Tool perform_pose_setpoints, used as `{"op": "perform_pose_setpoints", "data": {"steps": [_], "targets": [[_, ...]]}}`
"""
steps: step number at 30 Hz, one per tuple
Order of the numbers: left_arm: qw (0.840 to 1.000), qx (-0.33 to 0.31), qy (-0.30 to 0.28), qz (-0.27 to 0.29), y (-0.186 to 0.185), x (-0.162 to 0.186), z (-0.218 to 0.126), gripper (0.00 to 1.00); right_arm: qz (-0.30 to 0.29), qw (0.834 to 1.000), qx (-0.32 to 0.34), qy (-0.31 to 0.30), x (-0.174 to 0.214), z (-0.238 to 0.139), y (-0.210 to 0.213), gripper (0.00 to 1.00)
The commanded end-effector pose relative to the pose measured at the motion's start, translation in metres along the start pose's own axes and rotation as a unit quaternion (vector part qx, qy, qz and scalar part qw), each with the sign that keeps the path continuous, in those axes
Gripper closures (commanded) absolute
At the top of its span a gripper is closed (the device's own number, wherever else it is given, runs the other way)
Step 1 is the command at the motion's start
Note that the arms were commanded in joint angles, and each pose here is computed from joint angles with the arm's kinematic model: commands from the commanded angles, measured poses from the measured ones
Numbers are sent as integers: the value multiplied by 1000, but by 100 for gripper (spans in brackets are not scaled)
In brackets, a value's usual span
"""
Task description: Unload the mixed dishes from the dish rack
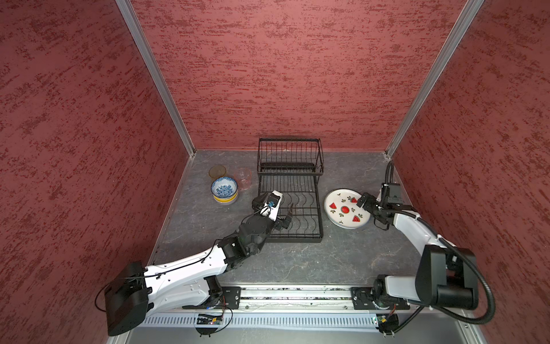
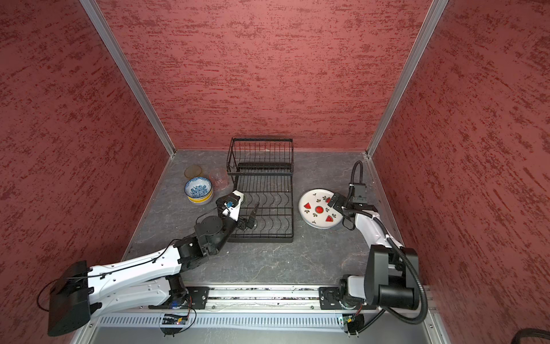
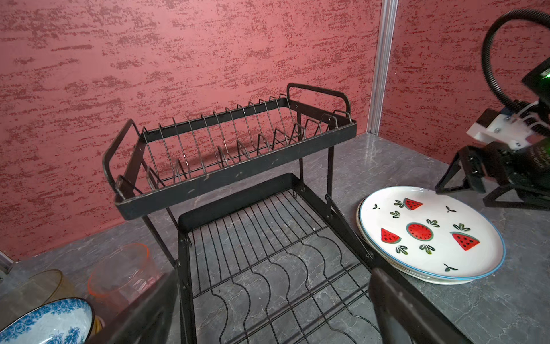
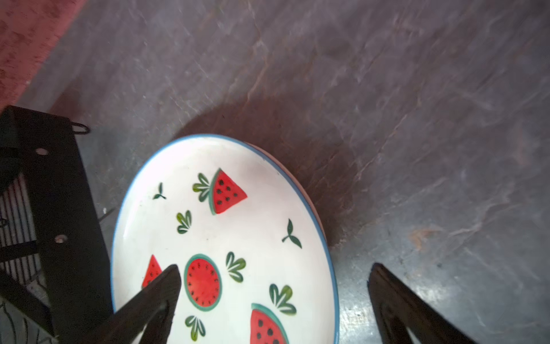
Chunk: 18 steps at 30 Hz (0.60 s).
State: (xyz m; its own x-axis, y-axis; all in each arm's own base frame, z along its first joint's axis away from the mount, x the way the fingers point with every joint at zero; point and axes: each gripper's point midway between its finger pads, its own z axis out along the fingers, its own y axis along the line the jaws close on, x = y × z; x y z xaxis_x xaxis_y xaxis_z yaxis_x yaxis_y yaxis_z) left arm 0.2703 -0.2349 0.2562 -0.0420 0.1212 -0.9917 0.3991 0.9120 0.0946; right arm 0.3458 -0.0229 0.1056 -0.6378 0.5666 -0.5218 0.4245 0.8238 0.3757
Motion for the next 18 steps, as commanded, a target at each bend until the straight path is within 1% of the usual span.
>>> {"op": "perform_pose_setpoints", "data": {"steps": [1, 3, 8, 10, 13, 15, 18], "targets": [[999, -5, 5, -34, 11, -4, 4, 0, -44, 992, -32, -113, -43, -30, 20, 1], [999, -17, 17, -43, 22, -2, 11, 0, -56, 985, -56, -156, -56, -45, 30, 1], [996, -57, 31, -54, 58, -8, 21, 0, -91, 964, -93, -233, -73, -64, 46, 1], [995, -79, 33, -54, 76, -10, 21, 0, -104, 953, -95, -268, -76, -68, 47, 1], [990, -122, 28, -64, 111, -9, 16, 0, -117, 932, -89, -331, -78, -76, 41, 1], [986, -144, 26, -74, 131, -2, 14, 1, -117, 920, -74, -367, -77, -79, 33, 1], [981, -172, 32, -77, 159, 16, 10, 1, -127, 905, -63, -400, -72, -80, 24, 1]]}}
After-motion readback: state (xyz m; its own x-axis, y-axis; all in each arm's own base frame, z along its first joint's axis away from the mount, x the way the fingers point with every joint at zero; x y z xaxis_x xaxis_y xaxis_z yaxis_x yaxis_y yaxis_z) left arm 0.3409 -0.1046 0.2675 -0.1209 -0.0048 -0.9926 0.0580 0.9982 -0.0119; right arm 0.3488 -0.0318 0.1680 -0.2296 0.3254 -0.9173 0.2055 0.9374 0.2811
